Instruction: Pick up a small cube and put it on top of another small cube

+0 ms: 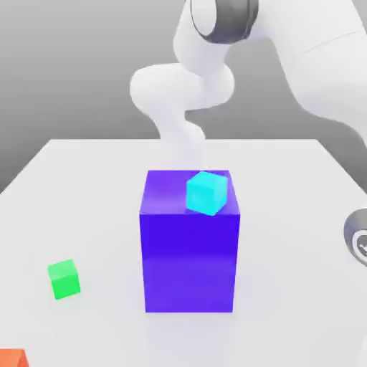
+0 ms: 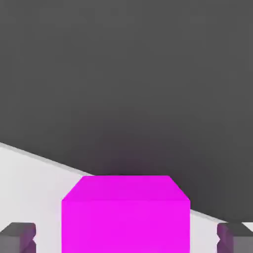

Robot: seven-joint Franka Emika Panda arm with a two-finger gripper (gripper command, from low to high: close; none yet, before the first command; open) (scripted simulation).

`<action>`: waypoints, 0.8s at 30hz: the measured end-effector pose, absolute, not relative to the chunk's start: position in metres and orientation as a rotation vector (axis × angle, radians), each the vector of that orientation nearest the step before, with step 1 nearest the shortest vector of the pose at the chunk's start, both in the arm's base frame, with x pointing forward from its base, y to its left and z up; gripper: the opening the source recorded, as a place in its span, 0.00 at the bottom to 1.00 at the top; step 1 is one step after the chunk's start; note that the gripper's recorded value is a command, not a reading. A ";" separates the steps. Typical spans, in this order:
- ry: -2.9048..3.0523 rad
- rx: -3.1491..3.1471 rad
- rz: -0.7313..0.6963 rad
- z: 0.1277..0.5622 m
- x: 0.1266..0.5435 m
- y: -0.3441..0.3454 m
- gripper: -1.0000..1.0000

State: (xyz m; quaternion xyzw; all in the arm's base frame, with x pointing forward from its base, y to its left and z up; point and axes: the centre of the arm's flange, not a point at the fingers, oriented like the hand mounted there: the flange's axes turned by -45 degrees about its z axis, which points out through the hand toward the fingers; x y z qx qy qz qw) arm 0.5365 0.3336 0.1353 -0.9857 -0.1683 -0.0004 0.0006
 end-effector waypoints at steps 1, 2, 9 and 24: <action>-0.529 -3.095 -0.001 0.135 0.537 0.334 0.00; -0.528 -3.094 -0.001 0.135 0.537 0.334 0.00; -0.536 -3.118 -0.015 0.194 0.546 0.300 0.00; -0.487 -3.251 0.006 0.256 0.499 -0.076 0.00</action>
